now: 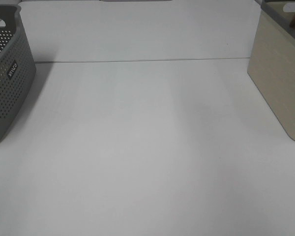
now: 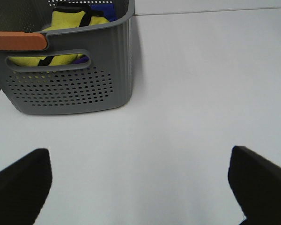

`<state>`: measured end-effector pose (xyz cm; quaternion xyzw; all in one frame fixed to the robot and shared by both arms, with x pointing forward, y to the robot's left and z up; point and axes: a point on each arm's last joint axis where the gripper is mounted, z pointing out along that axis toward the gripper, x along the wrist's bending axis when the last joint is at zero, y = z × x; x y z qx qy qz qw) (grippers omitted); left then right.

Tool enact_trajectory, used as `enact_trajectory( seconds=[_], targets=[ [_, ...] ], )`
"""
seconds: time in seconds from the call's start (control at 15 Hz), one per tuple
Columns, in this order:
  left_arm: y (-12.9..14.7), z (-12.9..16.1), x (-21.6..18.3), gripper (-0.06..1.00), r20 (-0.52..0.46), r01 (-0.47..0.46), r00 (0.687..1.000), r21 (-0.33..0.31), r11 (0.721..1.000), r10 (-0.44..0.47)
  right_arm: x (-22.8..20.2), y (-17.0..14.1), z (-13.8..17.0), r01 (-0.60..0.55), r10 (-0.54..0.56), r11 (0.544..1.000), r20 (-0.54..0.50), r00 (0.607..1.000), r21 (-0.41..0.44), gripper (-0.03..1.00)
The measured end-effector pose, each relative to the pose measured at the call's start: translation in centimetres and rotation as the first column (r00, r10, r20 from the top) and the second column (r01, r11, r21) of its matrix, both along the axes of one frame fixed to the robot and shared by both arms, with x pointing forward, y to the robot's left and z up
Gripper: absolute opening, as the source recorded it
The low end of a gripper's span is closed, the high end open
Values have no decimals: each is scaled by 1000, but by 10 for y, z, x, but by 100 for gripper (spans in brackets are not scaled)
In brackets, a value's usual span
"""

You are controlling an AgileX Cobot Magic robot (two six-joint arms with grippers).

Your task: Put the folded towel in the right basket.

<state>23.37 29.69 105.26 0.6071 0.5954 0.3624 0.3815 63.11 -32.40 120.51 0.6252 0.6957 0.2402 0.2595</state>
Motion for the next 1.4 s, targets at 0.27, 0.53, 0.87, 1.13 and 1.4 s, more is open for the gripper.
enact_trajectory(
  seconds=[0.27, 0.53, 0.87, 1.13, 1.4],
  targets=[
    [0, 0, 0, 97, 0, 0, 1000, 0, 1000, 0, 4, -47, -12, 127, -127, 992, -33, 991, 20, 7],
    [0, 0, 0, 97, 0, 0, 1000, 0, 1000, 0, 26, -51, -46, 143, -134, 987, -112, 985, 79, 16],
    [0, 0, 0, 97, 0, 0, 1000, 0, 1000, 0, 47, -56, -87, 162, -140, 983, -208, 968, 91, 37],
    [0, 0, 0, 97, 0, 0, 1000, 0, 1000, 0, 48, -48, -85, 177, -134, 963, -205, 969, 206, 66],
    [0, 0, 0, 97, 0, 0, 1000, 0, 1000, 0, 38, -3, -56, 62, -27, 965, -137, 990, 255, 72]
  ],
)
